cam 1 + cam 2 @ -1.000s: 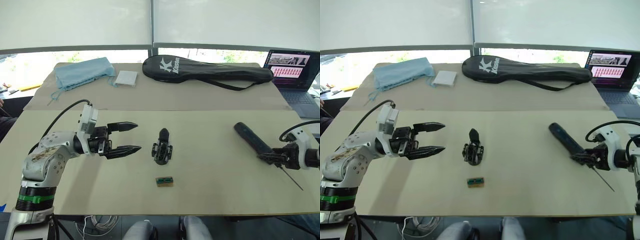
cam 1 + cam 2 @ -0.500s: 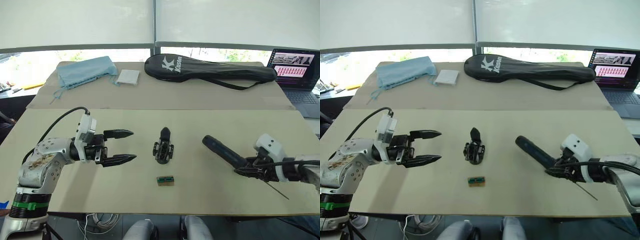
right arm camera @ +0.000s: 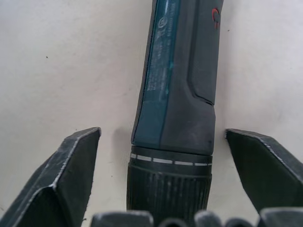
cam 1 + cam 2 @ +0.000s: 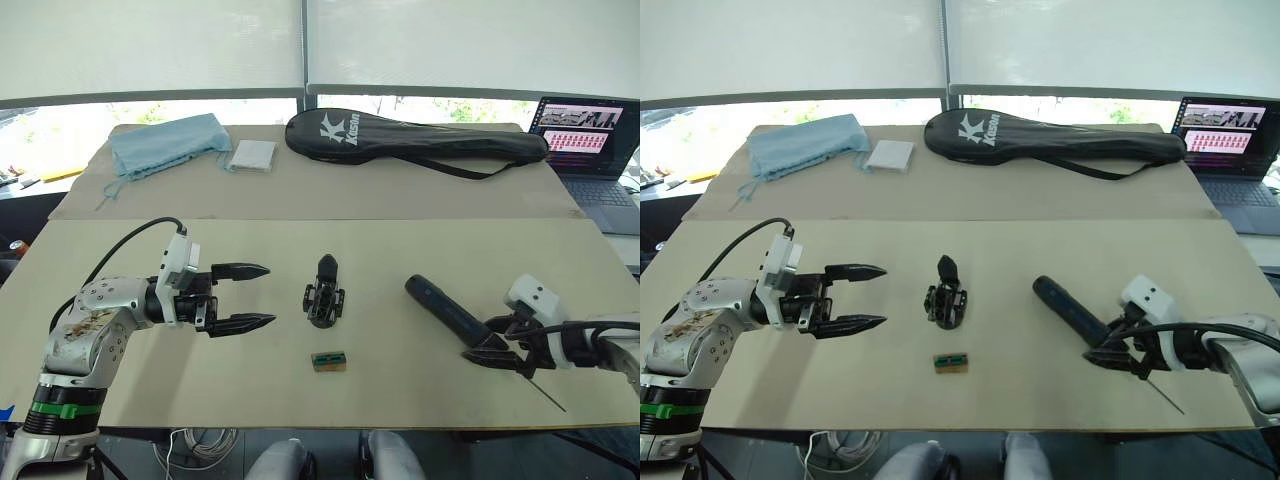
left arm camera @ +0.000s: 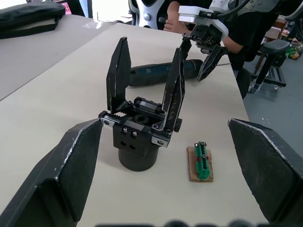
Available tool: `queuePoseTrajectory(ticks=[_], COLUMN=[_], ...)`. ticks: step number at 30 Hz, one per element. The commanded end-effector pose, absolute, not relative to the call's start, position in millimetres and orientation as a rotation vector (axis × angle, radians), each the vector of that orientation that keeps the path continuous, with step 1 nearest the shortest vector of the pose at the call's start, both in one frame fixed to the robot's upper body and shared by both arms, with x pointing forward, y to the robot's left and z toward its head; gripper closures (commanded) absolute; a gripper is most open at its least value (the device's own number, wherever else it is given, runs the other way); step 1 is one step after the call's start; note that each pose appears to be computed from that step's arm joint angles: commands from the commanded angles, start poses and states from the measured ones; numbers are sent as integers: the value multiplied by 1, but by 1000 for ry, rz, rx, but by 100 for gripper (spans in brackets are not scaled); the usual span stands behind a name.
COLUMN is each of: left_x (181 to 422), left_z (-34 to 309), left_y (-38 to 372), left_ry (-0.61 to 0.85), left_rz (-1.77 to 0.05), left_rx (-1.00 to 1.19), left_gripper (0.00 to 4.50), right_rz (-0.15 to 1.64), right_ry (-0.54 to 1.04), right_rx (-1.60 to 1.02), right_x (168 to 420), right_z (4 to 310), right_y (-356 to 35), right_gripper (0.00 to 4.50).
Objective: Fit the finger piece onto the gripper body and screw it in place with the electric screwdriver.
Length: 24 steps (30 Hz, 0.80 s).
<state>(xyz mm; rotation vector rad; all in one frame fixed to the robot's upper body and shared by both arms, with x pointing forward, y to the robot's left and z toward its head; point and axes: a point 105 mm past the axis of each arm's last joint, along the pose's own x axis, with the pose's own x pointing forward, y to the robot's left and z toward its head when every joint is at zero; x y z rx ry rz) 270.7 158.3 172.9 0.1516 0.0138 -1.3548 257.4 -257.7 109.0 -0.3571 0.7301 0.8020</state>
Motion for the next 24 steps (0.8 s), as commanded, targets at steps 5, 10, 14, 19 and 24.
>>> queuePoseTrajectory(ticks=[5,10,14,19,24], left_x=[268,265,260,258,255], left_z=[173,165,166,165,163], left_y=[159,155,152,152,154], left_ry=[-11,-7,-17,-11,-2], left_rz=[-1363,-1398,-1436,-1441,-1442], left_rx=[200,238,229,228,224], left_gripper=[0,0,0,0,0], right_rz=[861,679,639,667,672], right_ry=[773,1011,1069,1122,1134], right_rx=[-445,-622,-633,-580,-576], right_x=[248,247,254,264,274], right_z=[158,160,156,146,143], right_y=[-254,-275,-274,-255,-246], right_gripper=[5,5,5,5,5])
